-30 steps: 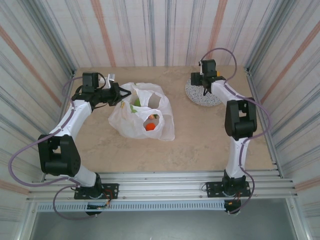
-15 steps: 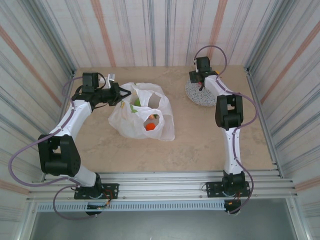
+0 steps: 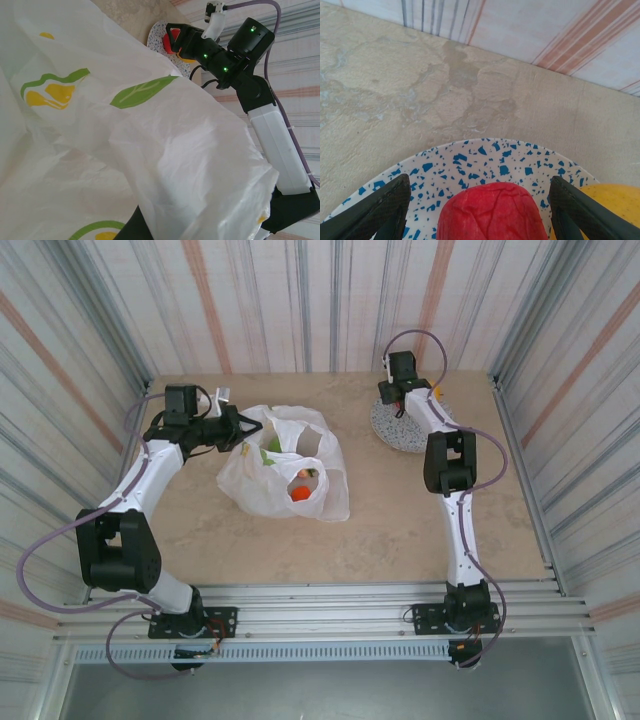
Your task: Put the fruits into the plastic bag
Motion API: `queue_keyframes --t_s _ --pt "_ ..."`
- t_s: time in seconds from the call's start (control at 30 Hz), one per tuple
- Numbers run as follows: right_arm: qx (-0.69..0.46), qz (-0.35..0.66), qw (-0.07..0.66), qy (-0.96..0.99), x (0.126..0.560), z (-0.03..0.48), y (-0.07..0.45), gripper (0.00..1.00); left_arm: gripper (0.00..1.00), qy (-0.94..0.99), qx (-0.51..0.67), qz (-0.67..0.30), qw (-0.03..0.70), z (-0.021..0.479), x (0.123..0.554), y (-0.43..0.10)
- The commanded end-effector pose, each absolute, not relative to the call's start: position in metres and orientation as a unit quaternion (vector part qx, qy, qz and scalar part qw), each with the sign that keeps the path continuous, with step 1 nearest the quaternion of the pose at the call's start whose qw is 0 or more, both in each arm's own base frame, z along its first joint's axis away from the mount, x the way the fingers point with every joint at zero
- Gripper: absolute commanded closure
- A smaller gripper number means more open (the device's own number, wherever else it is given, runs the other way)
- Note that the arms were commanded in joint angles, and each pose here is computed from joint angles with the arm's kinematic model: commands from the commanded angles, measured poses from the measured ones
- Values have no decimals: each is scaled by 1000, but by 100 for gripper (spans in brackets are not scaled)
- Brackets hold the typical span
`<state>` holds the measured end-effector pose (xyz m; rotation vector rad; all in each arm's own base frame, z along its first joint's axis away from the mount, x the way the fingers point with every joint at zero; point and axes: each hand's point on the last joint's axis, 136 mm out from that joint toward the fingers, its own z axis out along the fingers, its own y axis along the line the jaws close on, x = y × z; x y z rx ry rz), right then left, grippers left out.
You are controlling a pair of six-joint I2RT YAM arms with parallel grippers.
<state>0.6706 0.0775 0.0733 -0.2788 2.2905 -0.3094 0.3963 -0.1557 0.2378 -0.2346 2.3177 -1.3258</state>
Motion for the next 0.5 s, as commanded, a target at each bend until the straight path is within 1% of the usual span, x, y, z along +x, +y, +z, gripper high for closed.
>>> queue_keyframes --t_s 0.0,0.4,0.47 --pt "-125 -140 371 910 666 62 72 27 100 845 -91 -481 217 232 394 -154" --pt "-144 -162 343 914 659 46 67 26 100 844 -90 -481 218 233 394 -154" --pt "-145 -161 342 914 659 45 67 28 100 844 -90 -482 218 233 394 -154"
